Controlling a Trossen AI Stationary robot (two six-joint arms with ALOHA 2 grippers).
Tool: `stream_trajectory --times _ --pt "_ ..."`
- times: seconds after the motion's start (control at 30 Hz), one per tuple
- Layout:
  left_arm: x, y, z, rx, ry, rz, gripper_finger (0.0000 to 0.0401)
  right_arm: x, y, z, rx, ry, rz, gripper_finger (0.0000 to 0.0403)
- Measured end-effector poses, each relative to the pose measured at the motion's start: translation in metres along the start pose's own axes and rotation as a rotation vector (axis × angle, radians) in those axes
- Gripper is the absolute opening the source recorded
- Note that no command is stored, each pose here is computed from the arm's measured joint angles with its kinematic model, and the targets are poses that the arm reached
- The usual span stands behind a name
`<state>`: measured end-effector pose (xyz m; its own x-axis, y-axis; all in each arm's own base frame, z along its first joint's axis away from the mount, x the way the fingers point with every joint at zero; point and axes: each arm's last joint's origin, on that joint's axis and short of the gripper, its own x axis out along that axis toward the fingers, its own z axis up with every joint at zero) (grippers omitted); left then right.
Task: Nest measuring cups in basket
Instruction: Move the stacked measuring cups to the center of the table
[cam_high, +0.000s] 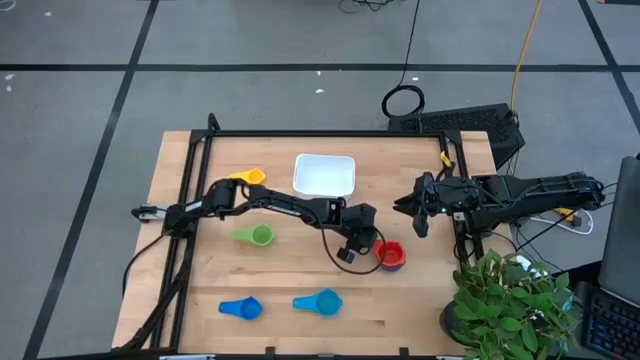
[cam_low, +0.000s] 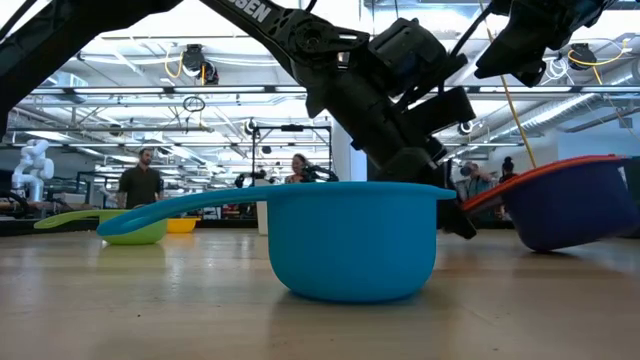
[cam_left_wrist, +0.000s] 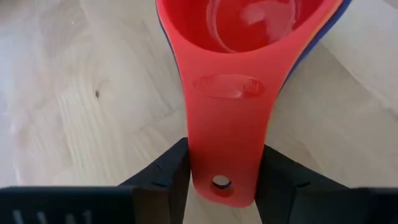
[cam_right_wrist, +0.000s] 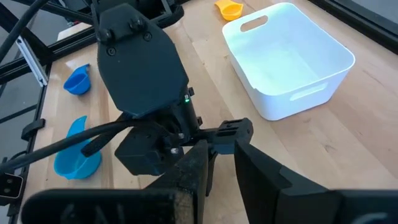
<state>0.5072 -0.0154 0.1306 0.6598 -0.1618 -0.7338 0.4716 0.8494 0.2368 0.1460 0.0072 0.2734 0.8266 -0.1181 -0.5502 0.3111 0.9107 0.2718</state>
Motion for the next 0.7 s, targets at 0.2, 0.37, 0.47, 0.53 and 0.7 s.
stream_trajectory --times 0.2,0.37,0.47,0.53,0.7 --pt "0.000 -0.002 -0.003 -0.026 0.034 -0.018 0.0120 0.000 0.000 0.000 -0.011 0.000 0.000 0.0073" --pt "0.000 -0.003 -0.005 -0.029 0.066 -0.005 0.0120 0.000 0.000 0.000 -0.026 0.000 0.000 0.0073" --pt "-0.008 -0.003 -0.001 -0.011 0.087 0.016 0.0100 0.000 0.000 0.000 -0.026 0.000 0.000 0.0073" --pt "-0.016 -0.001 0.004 0.002 0.099 0.056 0.0081 0.000 0.000 0.000 -0.029 0.000 0.000 0.0073" --pt "-0.042 0.002 0.016 0.013 0.161 0.151 0.0023 0.000 0.000 0.000 -0.030 -0.001 0.000 0.0073"
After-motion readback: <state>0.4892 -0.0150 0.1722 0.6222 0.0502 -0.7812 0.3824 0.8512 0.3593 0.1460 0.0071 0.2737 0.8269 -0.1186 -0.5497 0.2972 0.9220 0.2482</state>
